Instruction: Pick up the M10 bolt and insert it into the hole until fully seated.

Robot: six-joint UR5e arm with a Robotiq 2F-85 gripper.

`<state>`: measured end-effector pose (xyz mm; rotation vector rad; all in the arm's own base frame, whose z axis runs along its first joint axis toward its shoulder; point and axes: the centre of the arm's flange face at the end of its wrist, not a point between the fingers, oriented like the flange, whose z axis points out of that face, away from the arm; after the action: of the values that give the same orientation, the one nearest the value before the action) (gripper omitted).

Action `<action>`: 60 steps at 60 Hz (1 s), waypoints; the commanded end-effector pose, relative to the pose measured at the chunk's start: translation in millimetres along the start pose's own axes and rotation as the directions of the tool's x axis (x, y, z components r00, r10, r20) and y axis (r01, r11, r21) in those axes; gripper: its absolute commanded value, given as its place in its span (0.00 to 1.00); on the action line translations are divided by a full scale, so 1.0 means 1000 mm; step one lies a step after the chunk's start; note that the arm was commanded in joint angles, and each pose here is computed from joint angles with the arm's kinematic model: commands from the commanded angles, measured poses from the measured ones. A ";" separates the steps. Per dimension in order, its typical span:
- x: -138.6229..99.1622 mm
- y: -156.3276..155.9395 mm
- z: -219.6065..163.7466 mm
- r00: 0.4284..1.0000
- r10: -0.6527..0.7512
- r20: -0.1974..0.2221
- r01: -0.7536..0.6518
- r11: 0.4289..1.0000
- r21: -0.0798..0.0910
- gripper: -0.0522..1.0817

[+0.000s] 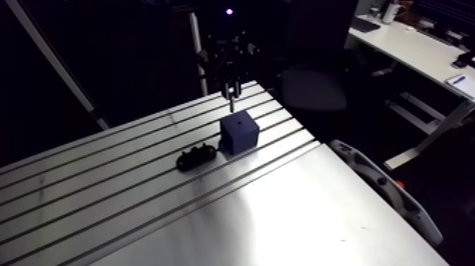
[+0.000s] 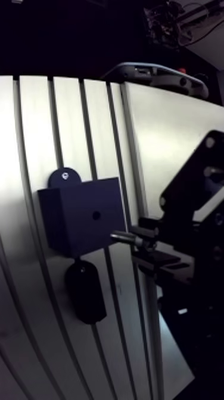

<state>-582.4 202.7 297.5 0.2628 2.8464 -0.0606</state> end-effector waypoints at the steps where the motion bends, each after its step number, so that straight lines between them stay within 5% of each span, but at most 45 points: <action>1: 0.001 0.004 0.001 1.000 0.005 -0.006 -0.005 1.000 -0.001 1.00; 60: 0.005 0.007 0.011 1.000 0.011 0.012 -0.011 1.000 0.006 1.00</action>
<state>-583.3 208.1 285.9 0.2734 2.8355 -0.0674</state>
